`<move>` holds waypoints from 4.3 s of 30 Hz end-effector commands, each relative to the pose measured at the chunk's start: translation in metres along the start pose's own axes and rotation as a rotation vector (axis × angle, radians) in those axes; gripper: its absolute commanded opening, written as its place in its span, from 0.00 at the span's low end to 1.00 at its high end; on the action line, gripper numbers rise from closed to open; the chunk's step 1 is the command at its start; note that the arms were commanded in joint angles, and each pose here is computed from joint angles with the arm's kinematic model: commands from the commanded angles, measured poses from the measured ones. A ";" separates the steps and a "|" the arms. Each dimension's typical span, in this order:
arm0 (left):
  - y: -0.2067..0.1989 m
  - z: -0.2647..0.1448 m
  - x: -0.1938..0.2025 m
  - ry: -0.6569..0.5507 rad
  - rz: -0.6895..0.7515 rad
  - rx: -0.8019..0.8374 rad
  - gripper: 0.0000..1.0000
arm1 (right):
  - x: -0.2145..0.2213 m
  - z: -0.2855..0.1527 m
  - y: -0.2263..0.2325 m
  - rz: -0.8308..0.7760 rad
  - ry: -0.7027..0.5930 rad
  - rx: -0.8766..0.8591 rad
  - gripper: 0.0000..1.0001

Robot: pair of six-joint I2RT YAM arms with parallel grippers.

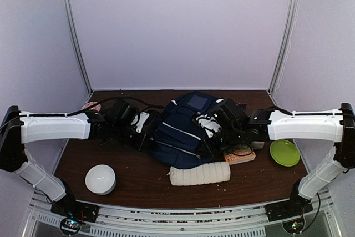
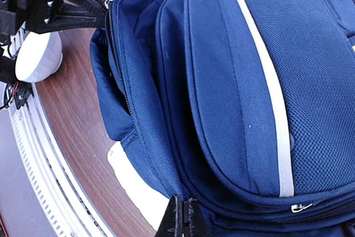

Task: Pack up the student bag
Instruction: Unzip the student bag at the center of the board.

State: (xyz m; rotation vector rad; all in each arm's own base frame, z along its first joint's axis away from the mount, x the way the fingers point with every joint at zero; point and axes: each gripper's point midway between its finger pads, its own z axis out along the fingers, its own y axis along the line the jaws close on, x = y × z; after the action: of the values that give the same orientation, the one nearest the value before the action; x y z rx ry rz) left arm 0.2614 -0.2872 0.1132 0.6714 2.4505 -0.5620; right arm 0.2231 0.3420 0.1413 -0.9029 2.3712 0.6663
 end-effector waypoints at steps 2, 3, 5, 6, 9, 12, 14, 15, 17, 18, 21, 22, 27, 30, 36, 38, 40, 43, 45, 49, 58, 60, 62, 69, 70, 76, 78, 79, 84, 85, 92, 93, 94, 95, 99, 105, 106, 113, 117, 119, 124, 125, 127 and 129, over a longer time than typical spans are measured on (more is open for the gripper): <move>0.021 -0.005 0.009 0.000 0.015 -0.083 0.00 | 0.006 -0.017 0.001 0.006 -0.011 -0.002 0.00; 0.018 -0.006 0.007 -0.011 0.019 -0.064 0.00 | -0.004 -0.021 0.007 0.012 -0.040 -0.030 0.00; 0.011 -0.008 0.002 -0.035 0.031 -0.029 0.00 | -0.030 -0.033 0.021 0.027 -0.112 -0.076 0.05; 0.008 -0.010 0.000 -0.046 0.037 -0.012 0.00 | -0.043 -0.038 0.027 0.031 -0.147 -0.093 0.10; 0.000 -0.013 -0.004 -0.079 0.043 0.032 0.00 | -0.081 -0.049 0.040 0.053 -0.248 -0.136 0.24; -0.006 -0.016 -0.007 -0.102 0.036 0.064 0.00 | -0.106 -0.042 0.047 0.078 -0.282 -0.157 0.29; -0.009 -0.018 -0.009 -0.118 0.030 0.083 0.00 | -0.114 -0.030 0.050 0.090 -0.280 -0.169 0.31; -0.010 -0.020 -0.011 -0.129 0.027 0.092 0.00 | -0.116 -0.022 0.051 0.099 -0.272 -0.174 0.32; -0.014 -0.024 -0.014 -0.149 0.016 0.113 0.00 | -0.119 -0.009 0.057 0.115 -0.258 -0.205 0.35; -0.016 -0.026 -0.015 -0.159 0.014 0.124 0.00 | -0.119 -0.002 0.060 0.121 -0.249 -0.219 0.36; -0.019 -0.031 -0.018 -0.186 0.008 0.143 0.00 | -0.115 0.020 0.068 0.127 -0.199 -0.241 0.37; -0.020 -0.032 -0.019 -0.192 0.007 0.147 0.00 | -0.112 0.025 0.070 0.124 -0.178 -0.243 0.37; -0.024 -0.033 -0.019 -0.200 0.006 0.164 0.00 | -0.101 0.039 0.082 0.103 -0.131 -0.253 0.37; -0.027 -0.034 -0.021 -0.203 0.011 0.169 0.00 | -0.097 0.045 0.083 0.089 -0.108 -0.235 0.37; -0.032 -0.039 -0.023 -0.215 0.020 0.179 0.00 | -0.083 0.058 0.074 0.079 -0.060 -0.161 0.36; -0.032 -0.040 -0.022 -0.217 0.022 0.180 0.00 | -0.082 0.060 0.070 0.082 -0.059 -0.142 0.35; -0.034 -0.041 -0.022 -0.220 0.025 0.182 0.00 | -0.080 0.063 0.067 0.084 -0.056 -0.122 0.35; -0.036 -0.043 -0.021 -0.223 0.028 0.183 0.00 | -0.079 0.065 0.063 0.086 -0.056 -0.100 0.35; -0.036 -0.043 -0.020 -0.224 0.027 0.182 0.00 | -0.078 0.067 0.062 0.090 -0.054 -0.093 0.34; -0.037 -0.044 -0.019 -0.225 0.028 0.181 0.00 | -0.073 0.070 0.060 0.092 -0.042 -0.090 0.21; -0.018 -0.034 -0.010 -0.184 0.007 0.078 0.00 | -0.083 0.031 0.069 0.029 -0.117 -0.130 0.00; -0.014 -0.033 -0.010 -0.180 0.000 0.057 0.00 | -0.084 0.018 0.070 -0.002 -0.122 -0.130 0.00; -0.011 -0.030 -0.009 -0.169 -0.004 0.037 0.00 | -0.083 0.003 0.069 -0.027 -0.130 -0.117 0.00; -0.002 -0.016 -0.008 -0.132 -0.020 -0.011 0.00 | -0.053 -0.025 0.049 -0.049 -0.125 -0.048 0.00; -0.002 -0.014 -0.010 -0.129 -0.022 -0.012 0.00 | -0.048 -0.027 0.046 -0.045 -0.122 -0.042 0.00; 0.000 0.001 -0.016 -0.081 -0.023 -0.018 0.00 | -0.022 -0.034 0.021 -0.007 -0.135 0.045 0.00; -0.011 0.000 -0.017 -0.065 0.011 0.037 0.00 | -0.023 -0.039 0.010 0.023 -0.155 0.101 0.00; -0.017 -0.001 -0.015 -0.055 0.030 0.075 0.00 | -0.026 -0.043 0.003 0.037 -0.175 0.130 0.00; -0.046 -0.022 -0.003 -0.005 0.083 0.239 0.00 | -0.046 -0.052 -0.007 0.096 -0.254 0.171 0.00; -0.043 -0.024 0.000 0.012 0.080 0.220 0.00 | -0.048 -0.051 -0.007 0.097 -0.258 0.171 0.00; -0.008 -0.010 0.023 0.130 0.074 0.037 0.00 | -0.040 -0.040 -0.003 0.033 -0.198 0.153 0.00; -0.006 -0.007 0.024 0.134 0.067 0.026 0.00 | -0.037 -0.040 -0.002 0.019 -0.184 0.149 0.00; -0.003 -0.002 0.025 0.138 0.059 0.018 0.00 | -0.033 -0.040 -0.002 0.006 -0.172 0.145 0.00; 0.000 0.003 0.026 0.144 0.050 0.009 0.00 | -0.029 -0.040 -0.002 -0.003 -0.162 0.140 0.00; 0.008 0.018 0.025 0.152 0.033 -0.026 0.00 | -0.013 -0.045 -0.003 -0.035 -0.134 0.129 0.00; 0.016 0.030 0.012 0.145 0.025 -0.052 0.00 | 0.008 -0.047 -0.005 -0.034 -0.123 0.109 0.00; 0.018 0.030 0.007 0.133 0.022 -0.058 0.00 | 0.010 -0.046 -0.005 -0.032 -0.120 0.103 0.00; 0.028 0.037 -0.018 0.117 0.027 -0.089 0.00 | 0.016 -0.041 -0.001 -0.030 -0.112 0.068 0.00; 0.030 0.045 -0.017 0.142 0.041 -0.097 0.00 | 0.015 -0.040 0.003 -0.037 -0.109 0.047 0.00; 0.031 0.044 -0.015 0.151 0.052 -0.100 0.00 | 0.014 -0.040 0.006 -0.039 -0.107 0.038 0.00; 0.020 0.009 -0.025 0.086 0.098 -0.063 0.43 | 0.000 -0.048 0.014 -0.024 -0.130 0.011 0.07; 0.018 -0.001 -0.028 0.072 0.109 -0.057 0.51 | -0.005 -0.051 0.018 -0.022 -0.144 -0.003 0.15; 0.017 -0.021 -0.035 0.048 0.129 -0.076 0.62 | -0.019 -0.058 0.024 0.002 -0.188 -0.025 0.29; 0.015 -0.040 -0.042 0.020 0.153 -0.078 0.68 | -0.034 -0.065 0.028 0.029 -0.227 -0.038 0.37</move>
State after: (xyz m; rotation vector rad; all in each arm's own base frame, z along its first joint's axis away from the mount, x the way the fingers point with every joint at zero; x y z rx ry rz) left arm 0.2871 -0.2810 0.1194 0.8018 2.5038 -0.4235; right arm 0.1969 0.3238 0.1748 -0.8579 2.2579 0.6839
